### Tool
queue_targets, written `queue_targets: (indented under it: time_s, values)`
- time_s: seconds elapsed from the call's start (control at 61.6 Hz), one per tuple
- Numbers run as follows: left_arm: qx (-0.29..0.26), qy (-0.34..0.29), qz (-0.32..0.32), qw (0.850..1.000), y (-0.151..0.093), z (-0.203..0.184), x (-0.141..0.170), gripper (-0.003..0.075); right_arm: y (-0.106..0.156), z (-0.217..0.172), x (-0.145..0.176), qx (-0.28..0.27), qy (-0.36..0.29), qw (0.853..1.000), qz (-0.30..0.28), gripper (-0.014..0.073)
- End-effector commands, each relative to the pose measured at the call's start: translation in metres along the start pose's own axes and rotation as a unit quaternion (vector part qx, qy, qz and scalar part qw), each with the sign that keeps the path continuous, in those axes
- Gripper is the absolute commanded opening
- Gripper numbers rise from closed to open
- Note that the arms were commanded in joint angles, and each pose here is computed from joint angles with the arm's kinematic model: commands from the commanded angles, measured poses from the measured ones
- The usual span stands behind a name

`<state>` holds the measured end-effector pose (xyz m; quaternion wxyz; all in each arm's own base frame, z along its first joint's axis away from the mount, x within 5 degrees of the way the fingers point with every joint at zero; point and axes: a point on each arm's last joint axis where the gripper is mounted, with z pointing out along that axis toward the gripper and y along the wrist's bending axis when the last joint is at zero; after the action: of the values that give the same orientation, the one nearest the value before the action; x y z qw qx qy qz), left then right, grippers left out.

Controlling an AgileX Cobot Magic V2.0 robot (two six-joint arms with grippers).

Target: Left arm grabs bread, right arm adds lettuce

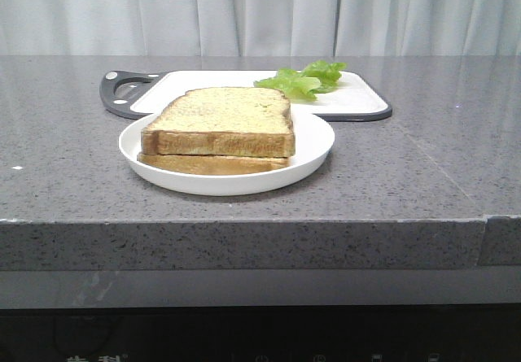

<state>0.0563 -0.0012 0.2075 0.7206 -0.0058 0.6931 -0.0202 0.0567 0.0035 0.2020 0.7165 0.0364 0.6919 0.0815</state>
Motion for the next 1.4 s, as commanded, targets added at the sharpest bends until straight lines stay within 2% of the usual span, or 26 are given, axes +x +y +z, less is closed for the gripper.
queue_targets:
  time_s: [0.0,0.698,0.925,1.022,1.152,1.265,1.379]
  values:
    - [-0.001,-0.047,-0.005,0.999,0.0,-0.002,-0.007,-0.002,0.001,-0.002,-0.01,-0.005,-0.056,0.998,-0.006,-0.0067]
    - [-0.001,-0.047,-0.005,0.999,0.0,-0.002,-0.007,-0.002,0.001,-0.002,-0.01,-0.005,-0.056,0.998,-0.006,-0.0067]
    - [-0.001,-0.057,-0.008,0.998,0.0,-0.002,-0.009,-0.002,0.002,-0.003,-0.014,-0.007,-0.073,0.997,-0.006,-0.0067]
    - [0.0,-0.077,-0.008,0.997,0.0,-0.004,-0.021,-0.002,0.003,-0.004,-0.022,-0.009,-0.083,0.997,-0.006,-0.0067]
    - [0.003,-0.115,-0.008,0.993,-0.002,-0.012,-0.059,-0.002,0.008,-0.01,-0.048,-0.009,-0.083,0.997,-0.006,-0.0067]
    - [0.006,-0.111,-0.007,0.994,-0.004,-0.018,-0.09,-0.002,0.012,-0.016,-0.074,-0.005,-0.065,0.998,-0.016,-0.0067]
    - [0.008,-0.081,-0.004,0.997,-0.006,-0.023,-0.125,-0.002,0.017,-0.019,-0.106,0.001,-0.048,0.999,-0.026,-0.0067]
